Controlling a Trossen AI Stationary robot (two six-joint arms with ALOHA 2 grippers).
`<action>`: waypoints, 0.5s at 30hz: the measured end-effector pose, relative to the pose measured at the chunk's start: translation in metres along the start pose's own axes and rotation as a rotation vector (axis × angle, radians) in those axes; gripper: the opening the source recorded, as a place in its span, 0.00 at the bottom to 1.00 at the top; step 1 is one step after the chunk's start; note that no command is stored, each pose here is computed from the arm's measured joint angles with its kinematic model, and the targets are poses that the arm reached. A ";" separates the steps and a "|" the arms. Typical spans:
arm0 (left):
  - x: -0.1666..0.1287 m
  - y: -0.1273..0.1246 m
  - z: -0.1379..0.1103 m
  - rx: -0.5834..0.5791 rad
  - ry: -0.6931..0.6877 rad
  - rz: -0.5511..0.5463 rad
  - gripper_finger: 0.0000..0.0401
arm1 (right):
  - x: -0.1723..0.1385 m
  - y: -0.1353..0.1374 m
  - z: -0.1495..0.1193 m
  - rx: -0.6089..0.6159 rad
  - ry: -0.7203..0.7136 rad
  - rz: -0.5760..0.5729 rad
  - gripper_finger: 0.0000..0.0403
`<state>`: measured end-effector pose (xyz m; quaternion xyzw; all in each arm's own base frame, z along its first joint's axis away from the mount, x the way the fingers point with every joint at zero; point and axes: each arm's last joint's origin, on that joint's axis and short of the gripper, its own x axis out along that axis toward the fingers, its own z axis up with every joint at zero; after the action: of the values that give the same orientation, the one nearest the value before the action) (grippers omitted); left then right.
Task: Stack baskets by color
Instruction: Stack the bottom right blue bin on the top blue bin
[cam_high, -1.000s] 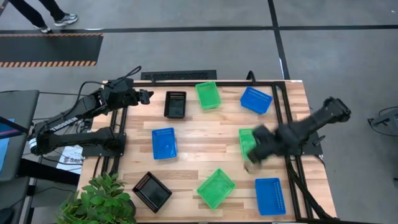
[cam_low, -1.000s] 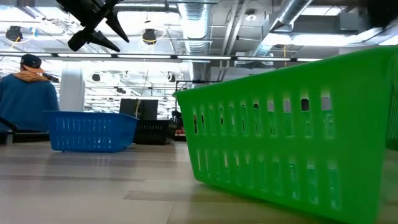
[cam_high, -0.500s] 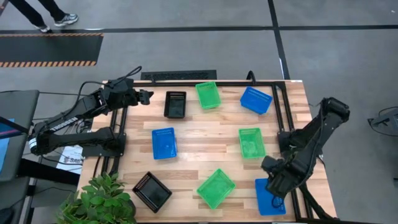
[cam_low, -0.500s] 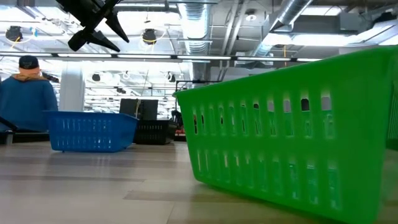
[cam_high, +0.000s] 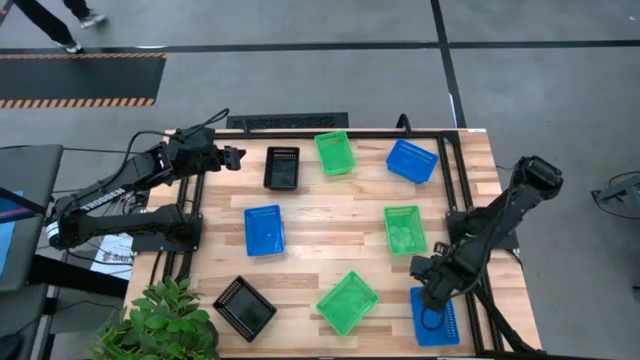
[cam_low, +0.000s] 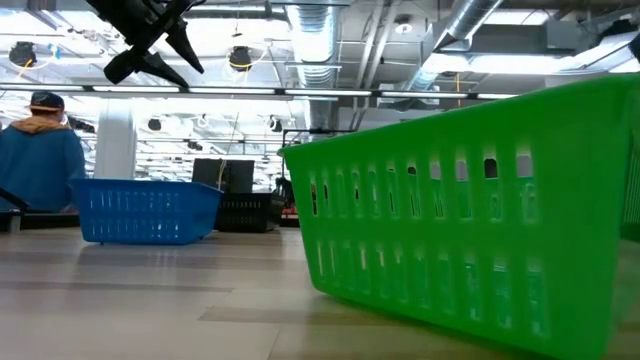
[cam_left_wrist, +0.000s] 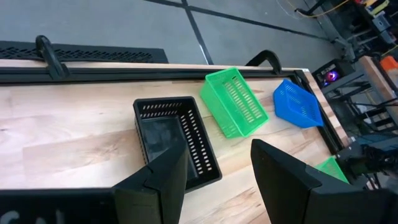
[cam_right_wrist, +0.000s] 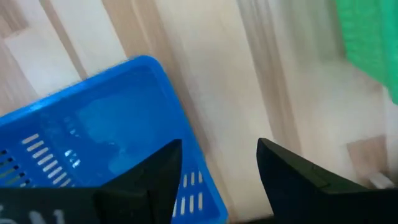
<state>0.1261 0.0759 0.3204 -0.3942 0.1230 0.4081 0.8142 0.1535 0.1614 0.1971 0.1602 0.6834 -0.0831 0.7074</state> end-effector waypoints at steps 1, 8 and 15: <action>0.000 0.000 0.000 0.000 0.000 0.000 0.41 | 0.002 -0.001 0.001 -0.002 -0.002 0.006 0.57; 0.000 0.000 0.000 0.000 0.000 0.000 0.41 | 0.017 -0.004 0.001 -0.052 -0.010 0.044 0.57; 0.000 0.000 0.000 0.001 0.000 0.000 0.41 | 0.024 -0.009 -0.002 -0.092 0.011 0.027 0.50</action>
<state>0.1261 0.0760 0.3205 -0.3938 0.1229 0.4081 0.8144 0.1500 0.1556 0.1720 0.1372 0.6883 -0.0409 0.7112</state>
